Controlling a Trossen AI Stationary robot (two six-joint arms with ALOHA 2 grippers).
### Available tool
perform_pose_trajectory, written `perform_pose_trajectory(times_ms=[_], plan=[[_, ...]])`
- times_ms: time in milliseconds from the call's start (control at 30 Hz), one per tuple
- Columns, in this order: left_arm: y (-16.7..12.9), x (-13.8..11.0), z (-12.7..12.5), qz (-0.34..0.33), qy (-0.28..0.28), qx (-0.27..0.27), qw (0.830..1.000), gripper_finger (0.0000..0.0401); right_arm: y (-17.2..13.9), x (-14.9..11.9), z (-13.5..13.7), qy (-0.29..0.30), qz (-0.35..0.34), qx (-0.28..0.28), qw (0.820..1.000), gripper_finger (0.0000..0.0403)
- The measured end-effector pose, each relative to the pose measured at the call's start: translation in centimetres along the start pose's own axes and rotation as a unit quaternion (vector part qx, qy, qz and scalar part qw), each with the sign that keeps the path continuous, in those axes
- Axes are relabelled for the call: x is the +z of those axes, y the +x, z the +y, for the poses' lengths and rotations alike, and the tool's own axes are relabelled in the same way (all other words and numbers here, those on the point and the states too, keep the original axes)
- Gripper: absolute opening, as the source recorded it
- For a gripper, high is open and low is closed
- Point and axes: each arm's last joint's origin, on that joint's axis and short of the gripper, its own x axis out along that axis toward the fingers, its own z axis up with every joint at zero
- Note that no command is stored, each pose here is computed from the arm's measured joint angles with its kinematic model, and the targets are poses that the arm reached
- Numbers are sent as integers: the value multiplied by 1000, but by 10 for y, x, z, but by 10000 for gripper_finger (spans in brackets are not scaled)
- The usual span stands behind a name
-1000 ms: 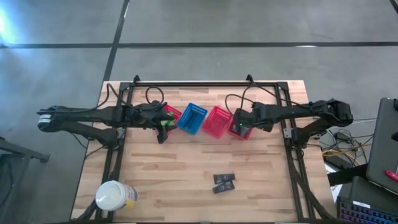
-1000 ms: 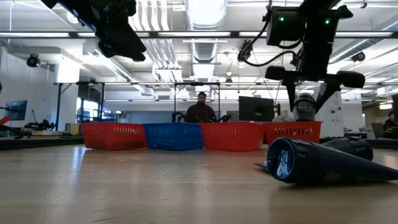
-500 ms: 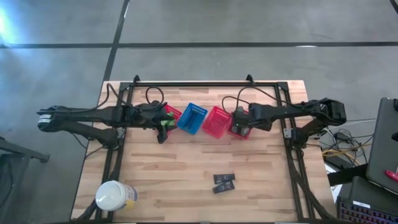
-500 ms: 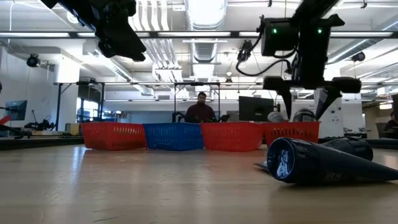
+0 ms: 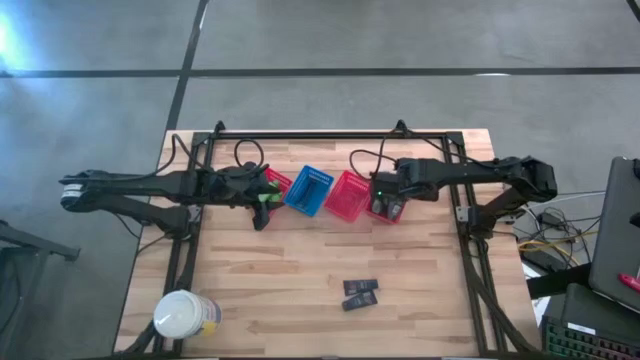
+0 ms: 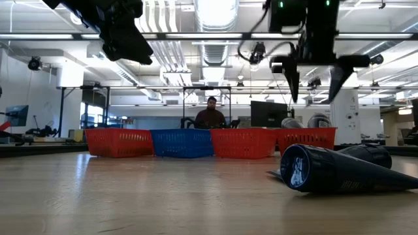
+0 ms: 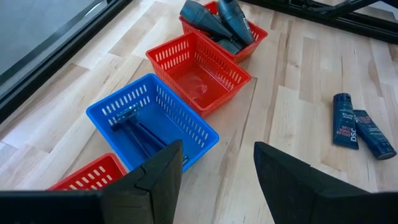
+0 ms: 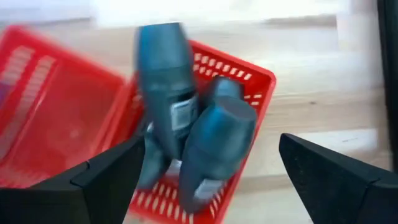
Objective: Pick & Place Travel size toiletries
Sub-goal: Put the blue shave cream into the middle red bin
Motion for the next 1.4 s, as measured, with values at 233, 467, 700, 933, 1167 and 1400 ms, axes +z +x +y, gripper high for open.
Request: perform_pose_trajectory(times_ms=[233, 467, 700, 933, 1167, 1400], plan=[[0, 0, 0, 2, -2, 1, 1000, 202, -42, -6, 19, -162, 62, 89, 981, 370], [0, -2, 0, 10, 1, -1, 1000, 202, -69, -50, 22, -294, 139, 171, 930, 366], [0, -7, 2, 39, 3, 7, 999, 202, -65, -116, 22, -403, 136, 241, 873, 342], [0, -7, 4, 38, 20, 10, 999, 202, -39, -166, 31, -551, 123, 202, 800, 314], [1, -7, 8, 40, 10, 20, 999, 202, -15, -195, 46, -622, 148, 175, 749, 287], [1, -7, 12, 44, 2, 28, 999, 202, 1, -210, 58, -675, 145, 184, 700, 265]])
